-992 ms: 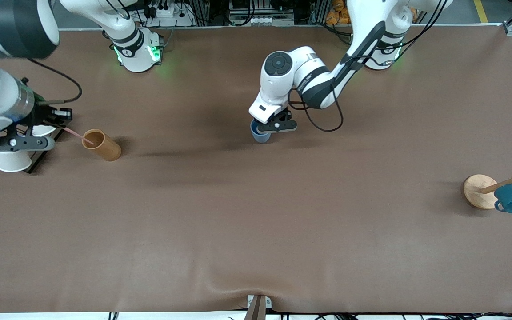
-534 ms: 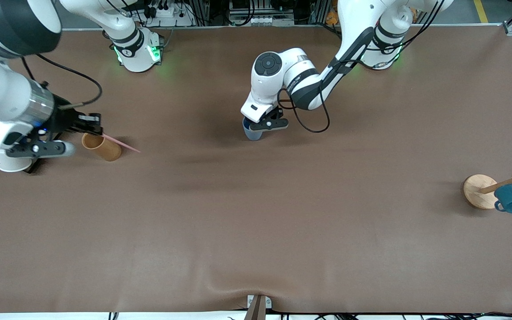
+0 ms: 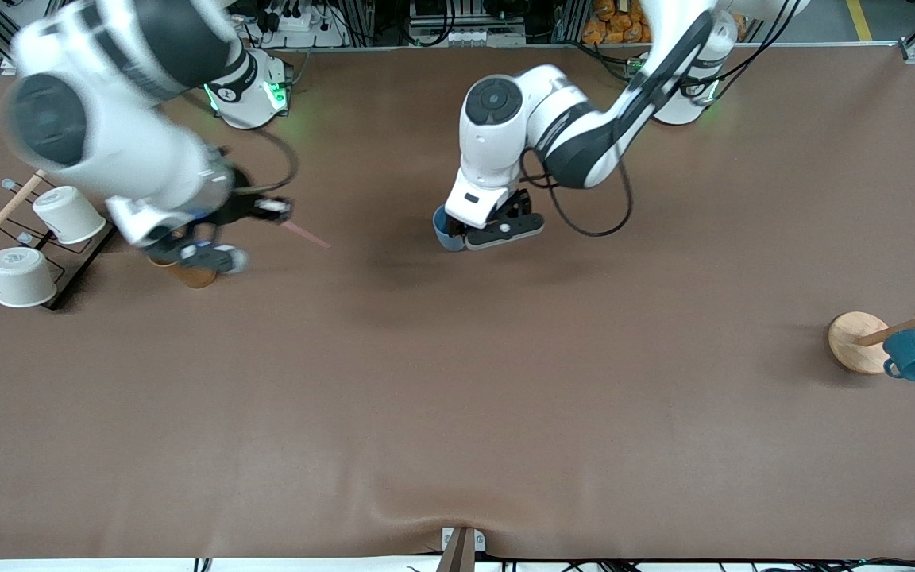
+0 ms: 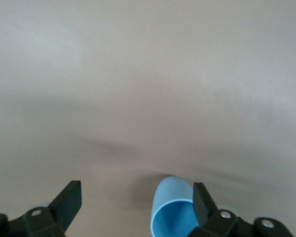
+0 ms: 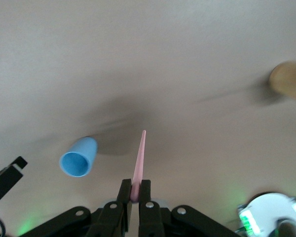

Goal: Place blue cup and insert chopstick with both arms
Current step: 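Set the blue cup down with the left gripper while the right gripper brings the chopstick, then lower the chopstick into the blue cup and open the right gripper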

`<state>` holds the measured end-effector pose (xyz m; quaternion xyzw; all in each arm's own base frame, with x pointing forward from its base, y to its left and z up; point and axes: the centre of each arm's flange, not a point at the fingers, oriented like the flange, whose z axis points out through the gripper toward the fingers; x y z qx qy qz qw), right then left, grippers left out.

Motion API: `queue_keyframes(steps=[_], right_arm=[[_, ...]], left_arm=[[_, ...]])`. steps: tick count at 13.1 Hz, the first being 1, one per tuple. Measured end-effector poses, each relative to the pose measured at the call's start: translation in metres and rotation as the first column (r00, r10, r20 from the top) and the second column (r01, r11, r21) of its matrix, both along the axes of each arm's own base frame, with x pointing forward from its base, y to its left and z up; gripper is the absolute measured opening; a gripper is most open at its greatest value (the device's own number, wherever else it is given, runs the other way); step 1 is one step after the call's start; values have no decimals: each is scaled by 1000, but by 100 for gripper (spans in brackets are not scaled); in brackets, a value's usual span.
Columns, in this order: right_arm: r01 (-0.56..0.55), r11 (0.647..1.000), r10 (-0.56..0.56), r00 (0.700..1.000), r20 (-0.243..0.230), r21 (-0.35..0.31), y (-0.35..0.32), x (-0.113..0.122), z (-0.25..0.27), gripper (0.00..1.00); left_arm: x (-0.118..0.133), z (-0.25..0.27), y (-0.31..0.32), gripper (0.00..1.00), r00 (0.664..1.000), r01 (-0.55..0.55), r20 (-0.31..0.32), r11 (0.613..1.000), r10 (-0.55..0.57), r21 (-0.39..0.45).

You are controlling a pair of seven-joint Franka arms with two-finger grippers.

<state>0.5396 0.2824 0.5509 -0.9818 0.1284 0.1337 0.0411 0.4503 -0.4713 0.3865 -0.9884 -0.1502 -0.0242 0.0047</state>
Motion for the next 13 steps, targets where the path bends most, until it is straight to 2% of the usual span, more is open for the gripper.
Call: queue_keyframes(steps=[3, 5, 7, 9, 13], right_arm=[[85, 996, -85, 996, -17, 5, 69, -35, 1, 10], [172, 984, -170, 985, -42, 46, 105, -48, -3, 10], [225, 973, -224, 974, -38, 53, 144, -62, -16, 10], [238, 970, -237, 971, -37, 38, 172, -74, -34, 10], [231, 973, -231, 972, -51, -15, 179, -75, -67, 10]], left_arm=[[41, 49, 33, 100, 1000, -16, 17, 1000, 16, 8], [77, 66, 73, 100, 1000, -4, 11, 1000, 4, -17], [106, 81, 120, 100, 1000, 23, 10, 1000, -23, -19], [123, 96, 160, 100, 998, 53, 12, 999, -53, -3], [144, 131, 228, 100, 993, 114, -18, 993, -114, 2]])
